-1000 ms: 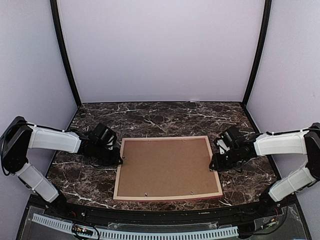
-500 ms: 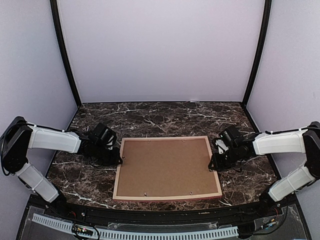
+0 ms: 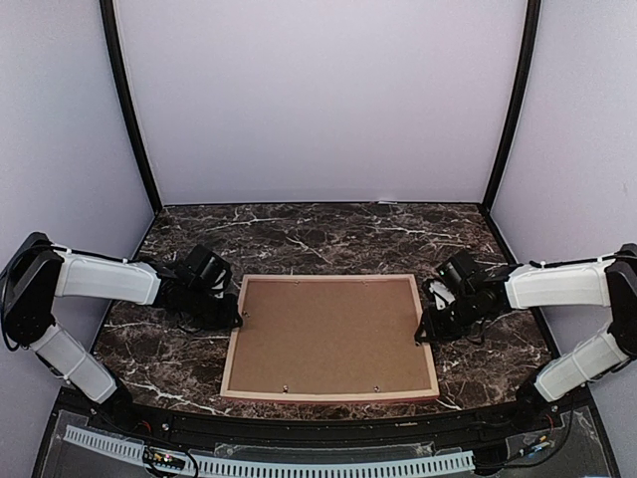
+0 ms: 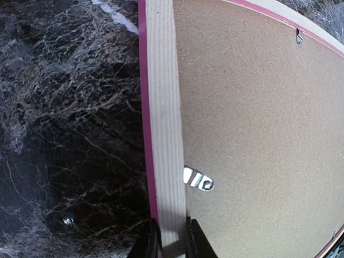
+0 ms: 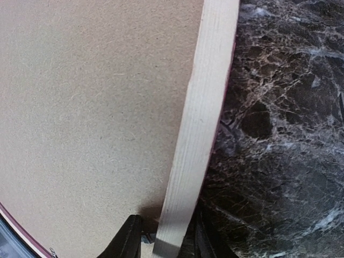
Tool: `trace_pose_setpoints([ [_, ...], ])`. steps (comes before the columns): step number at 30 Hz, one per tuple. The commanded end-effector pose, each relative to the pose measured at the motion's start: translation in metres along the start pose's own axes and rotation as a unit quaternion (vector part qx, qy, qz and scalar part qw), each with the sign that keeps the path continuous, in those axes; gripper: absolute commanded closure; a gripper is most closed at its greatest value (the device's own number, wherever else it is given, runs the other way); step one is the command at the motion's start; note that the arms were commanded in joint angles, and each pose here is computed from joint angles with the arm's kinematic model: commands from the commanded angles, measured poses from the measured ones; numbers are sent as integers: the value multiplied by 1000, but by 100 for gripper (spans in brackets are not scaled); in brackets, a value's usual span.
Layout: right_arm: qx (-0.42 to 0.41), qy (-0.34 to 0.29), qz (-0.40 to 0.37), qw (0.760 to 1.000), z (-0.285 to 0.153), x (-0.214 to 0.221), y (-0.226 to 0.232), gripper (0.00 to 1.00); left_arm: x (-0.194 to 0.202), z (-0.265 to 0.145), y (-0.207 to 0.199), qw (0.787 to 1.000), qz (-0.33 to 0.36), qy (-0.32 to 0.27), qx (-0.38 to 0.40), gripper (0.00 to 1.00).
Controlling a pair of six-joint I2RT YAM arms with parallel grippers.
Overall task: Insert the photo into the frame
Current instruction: Press the fastener at the center of the board.
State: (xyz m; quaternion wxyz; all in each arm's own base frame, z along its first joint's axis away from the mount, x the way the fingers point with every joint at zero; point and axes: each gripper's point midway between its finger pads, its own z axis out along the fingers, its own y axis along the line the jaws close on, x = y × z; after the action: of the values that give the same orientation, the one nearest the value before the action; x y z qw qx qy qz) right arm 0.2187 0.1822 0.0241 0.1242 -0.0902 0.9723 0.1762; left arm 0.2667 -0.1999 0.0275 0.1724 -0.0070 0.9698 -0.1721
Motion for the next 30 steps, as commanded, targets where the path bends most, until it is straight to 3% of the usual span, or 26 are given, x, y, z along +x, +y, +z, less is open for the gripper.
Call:
trace_pose_setpoints([
  [1,-8,19,2,1000,-2,12,2,65,-1,-9,-1,1000,9,-3,-6,86],
  [21,-19,7,8,1000,-6,13,5,68,-3,-12,5,1000,7,-9,-22,86],
  [30,-20,-23,24,999,-18,7,5,45,-8,-17,1,1000,7,-20,-15,83],
])
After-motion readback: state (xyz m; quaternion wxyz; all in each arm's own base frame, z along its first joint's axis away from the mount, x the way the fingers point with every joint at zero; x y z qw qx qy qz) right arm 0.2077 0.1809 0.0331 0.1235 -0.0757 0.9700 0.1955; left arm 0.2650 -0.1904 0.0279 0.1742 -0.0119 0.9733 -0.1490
